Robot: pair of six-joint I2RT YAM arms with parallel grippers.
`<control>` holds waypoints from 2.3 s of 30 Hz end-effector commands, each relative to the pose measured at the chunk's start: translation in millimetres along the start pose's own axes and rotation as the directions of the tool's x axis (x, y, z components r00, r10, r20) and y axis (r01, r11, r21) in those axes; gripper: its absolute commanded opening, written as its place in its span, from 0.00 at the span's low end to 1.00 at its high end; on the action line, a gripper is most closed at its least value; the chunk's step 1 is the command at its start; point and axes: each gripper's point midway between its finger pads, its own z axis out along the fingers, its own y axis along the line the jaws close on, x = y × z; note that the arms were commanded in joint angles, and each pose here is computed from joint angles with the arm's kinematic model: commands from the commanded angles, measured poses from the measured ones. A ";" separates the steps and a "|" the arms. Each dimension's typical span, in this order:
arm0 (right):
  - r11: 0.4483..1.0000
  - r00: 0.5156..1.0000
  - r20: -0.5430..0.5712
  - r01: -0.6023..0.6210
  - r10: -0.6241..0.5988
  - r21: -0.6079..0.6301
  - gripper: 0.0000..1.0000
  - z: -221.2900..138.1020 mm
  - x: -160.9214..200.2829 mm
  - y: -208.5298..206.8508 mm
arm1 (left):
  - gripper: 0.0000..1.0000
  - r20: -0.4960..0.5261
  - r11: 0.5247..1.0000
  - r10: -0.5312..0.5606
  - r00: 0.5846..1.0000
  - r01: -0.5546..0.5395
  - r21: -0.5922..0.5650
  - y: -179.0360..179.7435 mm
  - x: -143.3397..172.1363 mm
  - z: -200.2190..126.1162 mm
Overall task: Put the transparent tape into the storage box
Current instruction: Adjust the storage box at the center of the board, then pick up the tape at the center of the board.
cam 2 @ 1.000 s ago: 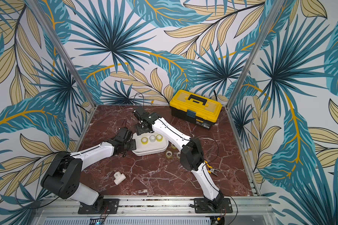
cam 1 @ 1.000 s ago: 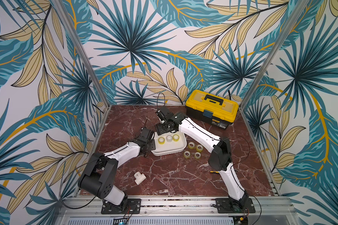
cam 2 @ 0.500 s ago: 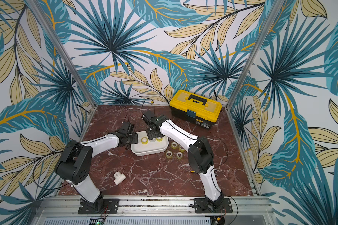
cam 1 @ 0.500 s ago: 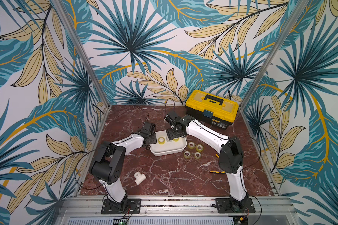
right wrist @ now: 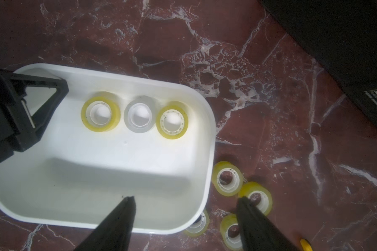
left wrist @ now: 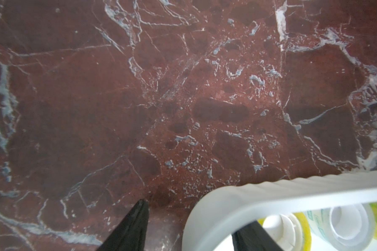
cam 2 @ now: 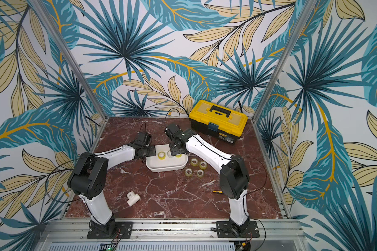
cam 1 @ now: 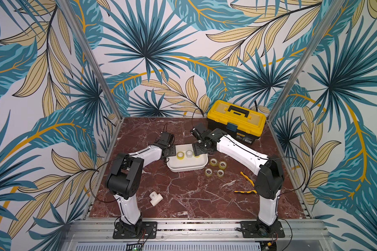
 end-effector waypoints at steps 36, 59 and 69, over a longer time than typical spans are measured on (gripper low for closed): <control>0.897 0.867 -0.236 -0.408 0.440 0.171 0.61 79.9 117.5 -130.8 | 0.67 0.035 0.994 -0.064 0.997 0.061 0.095 -3.4 18.4 -55.8; 0.882 0.849 -0.241 -0.442 0.470 0.161 0.00 98.2 128.5 -128.1 | 0.68 0.025 0.996 -0.055 0.998 0.053 0.069 1.6 23.1 -61.5; 0.907 0.909 -0.110 -0.381 0.403 0.178 0.00 38.5 68.5 -146.7 | 0.70 0.083 0.995 -0.055 0.995 0.047 0.087 0.0 8.5 -83.4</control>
